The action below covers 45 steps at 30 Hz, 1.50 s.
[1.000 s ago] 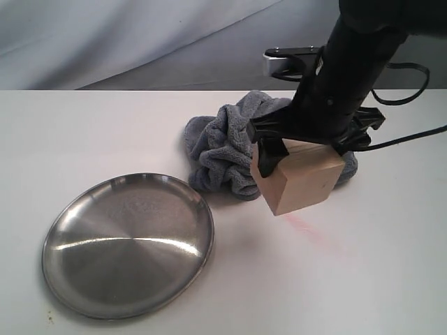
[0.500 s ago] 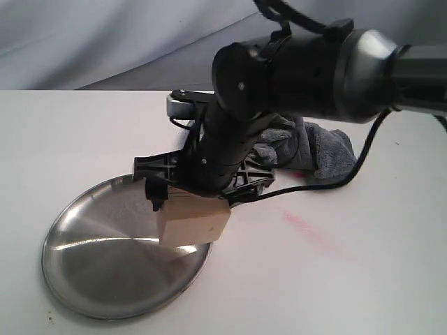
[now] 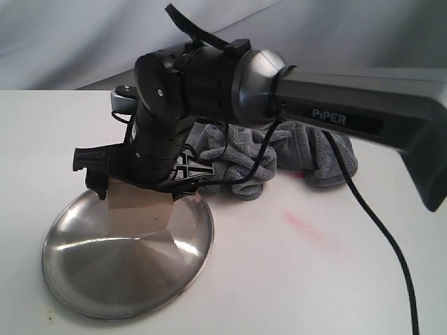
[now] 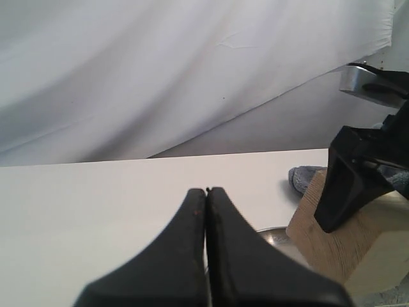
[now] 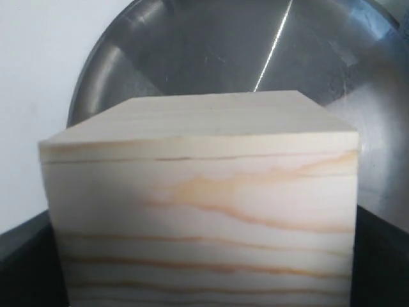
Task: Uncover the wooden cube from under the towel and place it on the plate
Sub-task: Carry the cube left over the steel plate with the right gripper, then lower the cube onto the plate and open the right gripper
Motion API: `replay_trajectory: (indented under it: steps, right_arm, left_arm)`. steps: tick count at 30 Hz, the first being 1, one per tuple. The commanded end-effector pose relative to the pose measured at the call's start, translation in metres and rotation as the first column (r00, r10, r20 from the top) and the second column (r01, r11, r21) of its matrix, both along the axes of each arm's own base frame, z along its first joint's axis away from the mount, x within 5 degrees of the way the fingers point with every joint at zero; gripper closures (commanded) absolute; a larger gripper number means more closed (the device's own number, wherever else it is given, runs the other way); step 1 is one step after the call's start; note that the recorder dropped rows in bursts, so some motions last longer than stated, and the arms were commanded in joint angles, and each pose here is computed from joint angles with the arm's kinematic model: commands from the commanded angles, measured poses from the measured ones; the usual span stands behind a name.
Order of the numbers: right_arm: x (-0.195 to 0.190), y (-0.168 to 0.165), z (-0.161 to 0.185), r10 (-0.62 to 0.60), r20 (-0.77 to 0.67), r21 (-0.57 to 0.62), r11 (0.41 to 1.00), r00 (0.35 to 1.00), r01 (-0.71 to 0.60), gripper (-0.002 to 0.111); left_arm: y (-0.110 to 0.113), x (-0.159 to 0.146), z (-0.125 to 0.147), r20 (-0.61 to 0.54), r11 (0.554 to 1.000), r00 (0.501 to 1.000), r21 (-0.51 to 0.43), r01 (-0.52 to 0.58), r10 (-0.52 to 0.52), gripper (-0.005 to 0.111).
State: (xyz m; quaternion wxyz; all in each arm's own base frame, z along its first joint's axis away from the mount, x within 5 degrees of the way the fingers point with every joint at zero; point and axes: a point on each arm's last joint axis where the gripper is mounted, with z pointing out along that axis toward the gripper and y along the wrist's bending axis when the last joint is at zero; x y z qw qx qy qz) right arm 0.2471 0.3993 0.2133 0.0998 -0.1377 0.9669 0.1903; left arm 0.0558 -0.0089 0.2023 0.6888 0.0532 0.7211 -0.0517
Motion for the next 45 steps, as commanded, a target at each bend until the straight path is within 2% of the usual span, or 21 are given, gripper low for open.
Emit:
replay_trajectory:
  steps: [1, 5, 15, 16, 20, 25, 28, 36, 45]
  right_arm:
    - [0.002, 0.001, 0.01, 0.0, 0.045, -0.013, 1.0, 0.999, 0.0, 0.108]
    - [0.003, -0.005, 0.008, -0.029, 0.083, -0.108, 0.993, 0.996, 0.038, 0.108]
    - [-0.001, -0.003, 0.008, 0.026, 0.076, -0.102, 0.995, 0.997, -0.018, 0.107]
    - [-0.001, -0.002, 0.008, 0.036, 0.071, -0.093, 0.995, 0.997, -0.029, 0.105]
    - [-0.002, 0.001, -0.008, 0.042, 0.025, -0.115, 0.993, 0.999, -0.039, 0.079]
    - [-0.004, 0.004, -0.02, 0.035, -0.026, -0.11, 0.993, 0.999, -0.037, 0.042]
    - [-0.005, 0.005, -0.023, 0.031, -0.041, -0.11, 0.993, 0.999, -0.035, 0.027]
    - [-0.005, 0.005, -0.023, 0.038, -0.04, -0.11, 0.993, 0.998, -0.042, 0.017]
    - [-0.006, 0.004, -0.017, 0.039, -0.037, -0.104, 0.994, 0.999, -0.042, 0.017]
  left_arm:
    - [0.0, 0.0, -0.001, 0.002, 1.0, 1.0, -0.005, 0.005, -0.005, 0.107]
    - [0.0, 0.0, -0.001, 0.002, 1.0, 1.0, -0.005, 0.005, -0.005, 0.107]
    - [0.0, 0.0, -0.001, 0.002, 1.0, 1.0, -0.005, 0.005, -0.005, 0.107]
    - [0.0, 0.0, -0.001, 0.002, 1.0, 1.0, -0.005, 0.005, -0.005, 0.107]
    - [0.0, 0.0, -0.001, 0.002, 1.0, 1.0, -0.005, 0.005, -0.005, 0.107]
    - [0.0, 0.0, -0.001, 0.002, 1.0, 1.0, -0.005, 0.005, -0.005, 0.107]
    - [0.0, 0.0, -0.001, 0.002, 1.0, 1.0, -0.005, 0.005, -0.005, 0.107]
    - [0.0, 0.0, -0.001, 0.002, 1.0, 1.0, -0.005, 0.005, -0.005, 0.107]
    - [0.0, 0.0, -0.001, 0.002, 1.0, 1.0, -0.005, 0.005, -0.005, 0.107]
